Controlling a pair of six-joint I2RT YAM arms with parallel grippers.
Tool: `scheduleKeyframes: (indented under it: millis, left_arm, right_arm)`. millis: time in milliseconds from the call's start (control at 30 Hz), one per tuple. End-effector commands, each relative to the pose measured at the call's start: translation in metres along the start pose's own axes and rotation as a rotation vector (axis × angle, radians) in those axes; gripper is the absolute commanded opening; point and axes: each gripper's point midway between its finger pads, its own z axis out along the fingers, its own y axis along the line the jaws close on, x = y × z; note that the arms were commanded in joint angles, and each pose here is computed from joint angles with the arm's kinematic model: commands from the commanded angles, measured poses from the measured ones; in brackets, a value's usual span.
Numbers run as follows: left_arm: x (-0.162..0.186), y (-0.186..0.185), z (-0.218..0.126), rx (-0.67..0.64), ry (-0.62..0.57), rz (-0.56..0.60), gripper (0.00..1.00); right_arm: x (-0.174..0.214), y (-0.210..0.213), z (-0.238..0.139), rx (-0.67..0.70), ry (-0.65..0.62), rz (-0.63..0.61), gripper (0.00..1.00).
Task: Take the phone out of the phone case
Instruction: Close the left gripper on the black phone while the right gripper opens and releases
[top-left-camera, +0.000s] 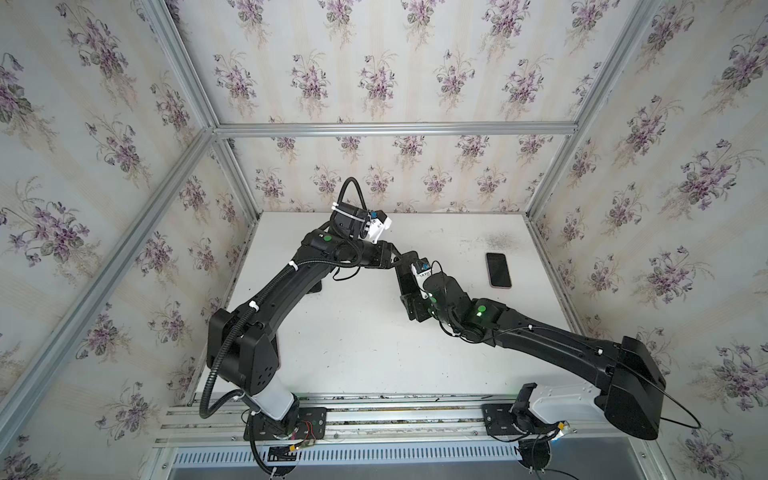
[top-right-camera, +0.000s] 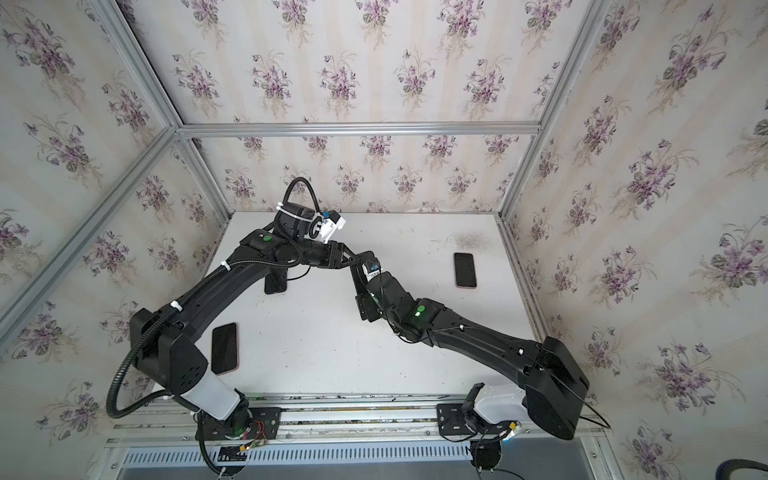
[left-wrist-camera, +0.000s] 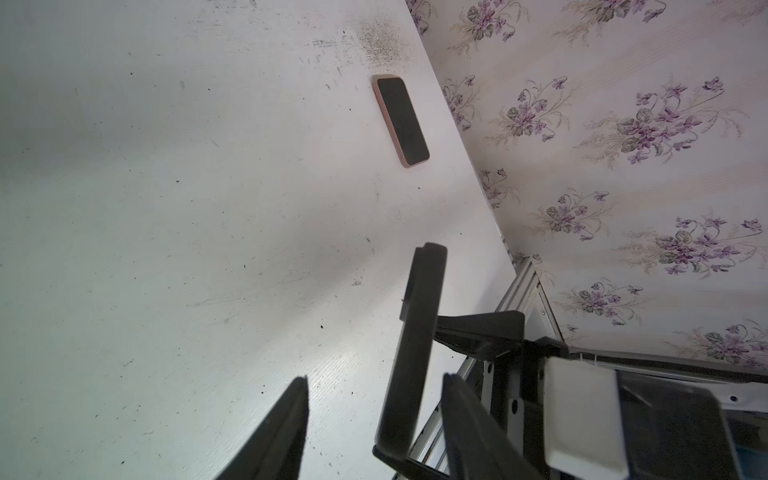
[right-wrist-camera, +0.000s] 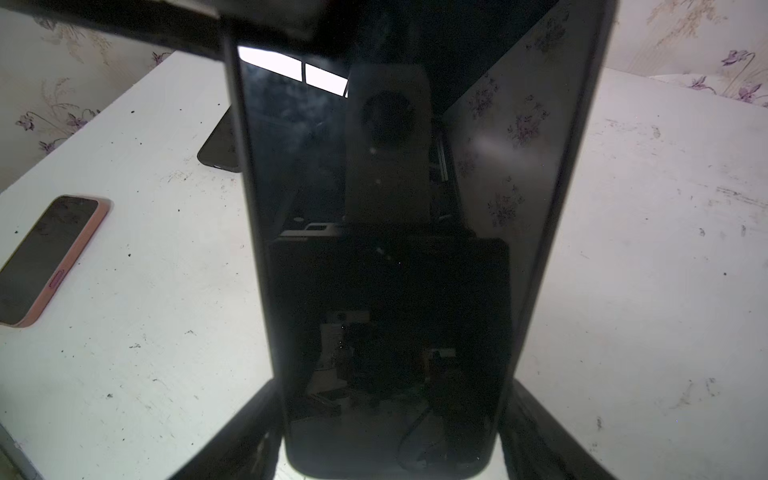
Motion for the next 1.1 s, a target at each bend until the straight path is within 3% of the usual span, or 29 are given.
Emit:
scheduleKeyframes:
  millis: [0,167,633,867,933,1067]
  left_arm:
    - [0.004,-0.004,0.0,0.032,0.028,0.024,0.37]
    - [0.007,-0.002,0.002,0.039,0.044,0.025,0.25]
    - [0.011,-0.004,0.001,0.08,0.077,0.041,0.04]
    - [0.011,-0.006,-0.004,0.087,0.077,0.042,0.01]
    - [0.01,-0.007,-0.006,0.089,0.071,0.039,0.0]
    - [-0.001,-0.009,-0.018,0.074,0.031,0.03,0.0]
  right_arm:
    - [-0.021,0.003,-0.003,-0.001,-0.081,0.008,0.42]
    - [-0.02,0.005,-0.003,-0.007,-0.083,0.0,0.41]
    - [-0.021,0.01,0.0,-0.018,-0.091,-0.036,0.39]
    - [-0.02,0.01,-0.002,-0.02,-0.101,-0.047,0.39]
    - [-0.021,0.011,-0.002,-0.023,-0.104,-0.048,0.44]
    - [-0.024,0.011,-0.006,-0.025,-0.115,-0.024,0.72]
